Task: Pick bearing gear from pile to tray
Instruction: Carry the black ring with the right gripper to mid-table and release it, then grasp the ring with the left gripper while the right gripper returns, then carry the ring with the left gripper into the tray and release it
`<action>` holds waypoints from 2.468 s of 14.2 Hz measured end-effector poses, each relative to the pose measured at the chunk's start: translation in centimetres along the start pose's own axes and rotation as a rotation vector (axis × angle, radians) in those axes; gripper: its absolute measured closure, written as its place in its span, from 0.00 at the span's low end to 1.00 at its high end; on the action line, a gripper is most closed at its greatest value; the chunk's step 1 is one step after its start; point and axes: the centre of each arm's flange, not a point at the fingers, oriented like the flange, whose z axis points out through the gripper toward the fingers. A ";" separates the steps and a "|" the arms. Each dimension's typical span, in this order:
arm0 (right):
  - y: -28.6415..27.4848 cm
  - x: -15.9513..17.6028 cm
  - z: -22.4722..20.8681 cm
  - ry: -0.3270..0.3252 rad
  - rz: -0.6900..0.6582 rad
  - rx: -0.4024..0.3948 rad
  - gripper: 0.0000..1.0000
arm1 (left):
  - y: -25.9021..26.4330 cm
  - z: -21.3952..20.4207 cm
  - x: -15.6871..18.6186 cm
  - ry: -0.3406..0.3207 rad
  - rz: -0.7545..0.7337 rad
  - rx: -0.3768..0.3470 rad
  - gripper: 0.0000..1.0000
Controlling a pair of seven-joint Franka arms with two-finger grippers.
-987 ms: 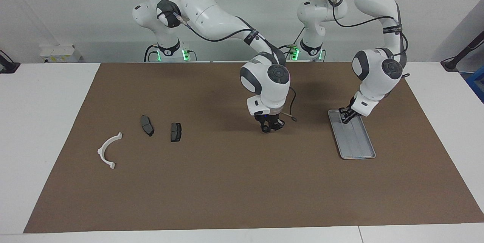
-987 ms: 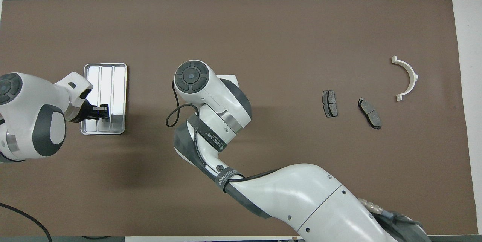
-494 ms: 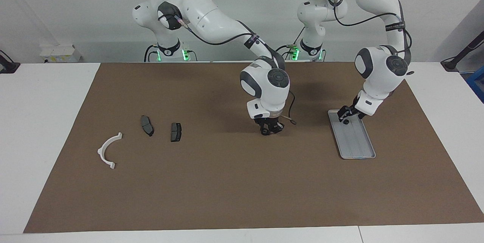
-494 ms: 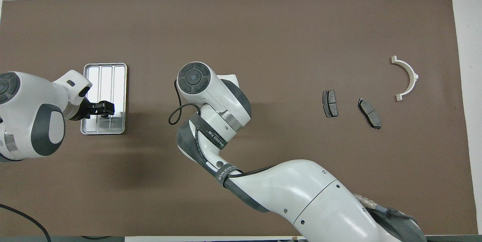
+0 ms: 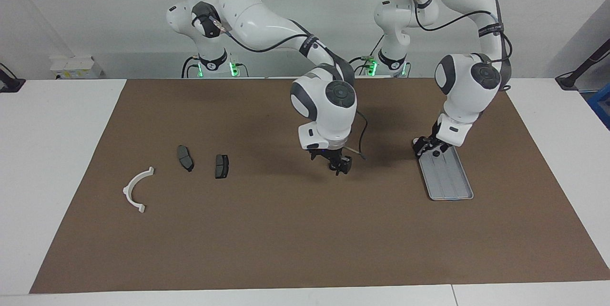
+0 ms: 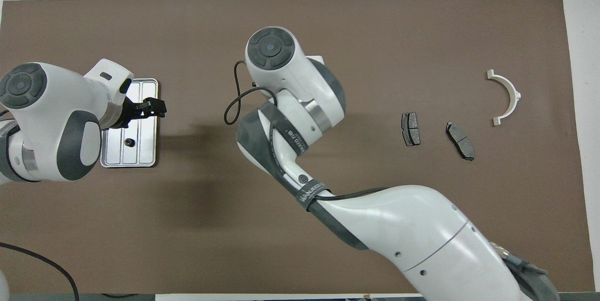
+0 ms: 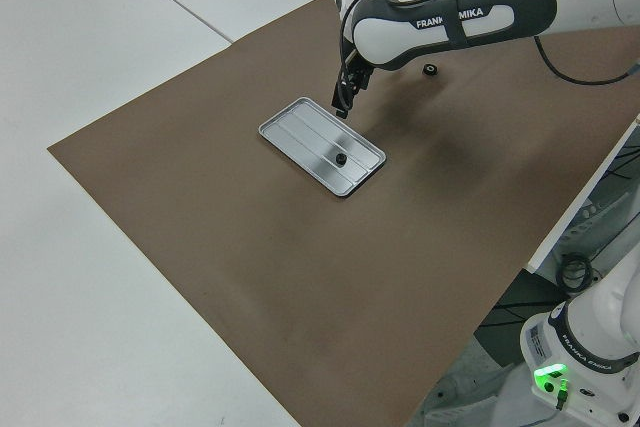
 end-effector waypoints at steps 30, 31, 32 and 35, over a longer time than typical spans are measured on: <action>37.3 13.4 -26.7 0.031 -0.786 -0.012 0.00 | 25.6 8.3 -8.1 -0.027 -0.205 0.010 0.65; 38.0 13.1 -26.9 0.016 -0.780 -0.016 0.00 | 25.6 8.1 -7.9 -0.033 -0.208 0.019 0.68; 38.6 13.0 -26.9 0.000 -0.771 -0.019 0.00 | 25.5 7.6 -7.6 -0.042 -0.211 0.032 0.68; 39.1 13.2 -26.3 -0.029 -0.738 -0.025 0.00 | 24.3 5.0 -5.1 -0.060 -0.241 0.059 0.68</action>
